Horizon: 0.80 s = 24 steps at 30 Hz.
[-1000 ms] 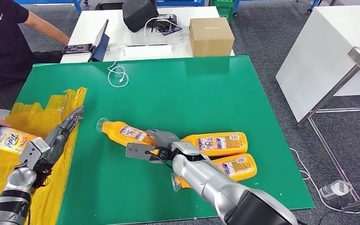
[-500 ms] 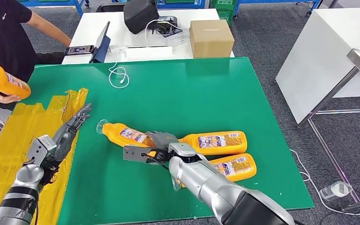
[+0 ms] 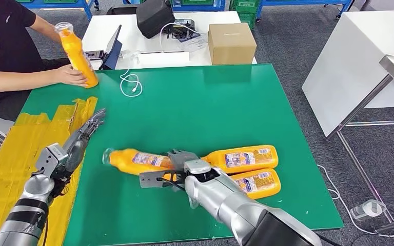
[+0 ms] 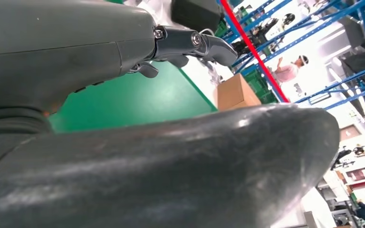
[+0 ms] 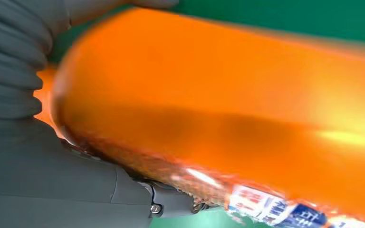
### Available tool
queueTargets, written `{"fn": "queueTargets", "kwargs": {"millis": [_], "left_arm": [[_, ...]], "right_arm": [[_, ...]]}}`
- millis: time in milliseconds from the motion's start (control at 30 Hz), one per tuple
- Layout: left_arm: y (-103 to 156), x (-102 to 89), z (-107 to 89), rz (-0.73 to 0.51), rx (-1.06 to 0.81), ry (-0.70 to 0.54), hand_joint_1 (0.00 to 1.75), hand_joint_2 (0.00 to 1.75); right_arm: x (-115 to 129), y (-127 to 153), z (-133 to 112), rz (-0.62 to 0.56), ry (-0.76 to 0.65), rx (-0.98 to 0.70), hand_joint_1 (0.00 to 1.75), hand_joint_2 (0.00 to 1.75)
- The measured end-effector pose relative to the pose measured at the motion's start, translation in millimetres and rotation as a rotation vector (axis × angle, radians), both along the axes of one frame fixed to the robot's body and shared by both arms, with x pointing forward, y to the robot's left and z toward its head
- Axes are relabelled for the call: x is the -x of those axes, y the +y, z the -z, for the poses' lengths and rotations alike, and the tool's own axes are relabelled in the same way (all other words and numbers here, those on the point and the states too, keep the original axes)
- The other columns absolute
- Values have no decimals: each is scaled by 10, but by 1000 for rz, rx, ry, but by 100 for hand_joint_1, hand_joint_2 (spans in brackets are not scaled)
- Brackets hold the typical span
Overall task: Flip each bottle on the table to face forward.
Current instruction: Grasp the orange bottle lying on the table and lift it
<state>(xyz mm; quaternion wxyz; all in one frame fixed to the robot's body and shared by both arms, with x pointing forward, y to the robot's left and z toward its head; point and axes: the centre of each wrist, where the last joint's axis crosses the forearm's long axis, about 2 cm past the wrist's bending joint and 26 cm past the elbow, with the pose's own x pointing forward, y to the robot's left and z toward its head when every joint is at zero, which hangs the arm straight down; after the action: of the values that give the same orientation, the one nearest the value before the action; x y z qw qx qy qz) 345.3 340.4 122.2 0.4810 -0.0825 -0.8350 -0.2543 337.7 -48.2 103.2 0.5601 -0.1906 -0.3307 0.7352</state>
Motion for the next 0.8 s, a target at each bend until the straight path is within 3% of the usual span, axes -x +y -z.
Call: {"fn": "queueTargets", "kwargs": {"millis": [367,500,800], "left_arm": [[-114,-27,8,10,5,0,0,0],[-139,-24,19,16,-8,3,0,0],[-131,25,78,10,-8,18,0,0]], "right_arm": [[38,14,31,-54,-18,79,0,175],[47,16,39,-54,-15,79,175,175],[77,6,82,20,-37,-106,175,175]]}}
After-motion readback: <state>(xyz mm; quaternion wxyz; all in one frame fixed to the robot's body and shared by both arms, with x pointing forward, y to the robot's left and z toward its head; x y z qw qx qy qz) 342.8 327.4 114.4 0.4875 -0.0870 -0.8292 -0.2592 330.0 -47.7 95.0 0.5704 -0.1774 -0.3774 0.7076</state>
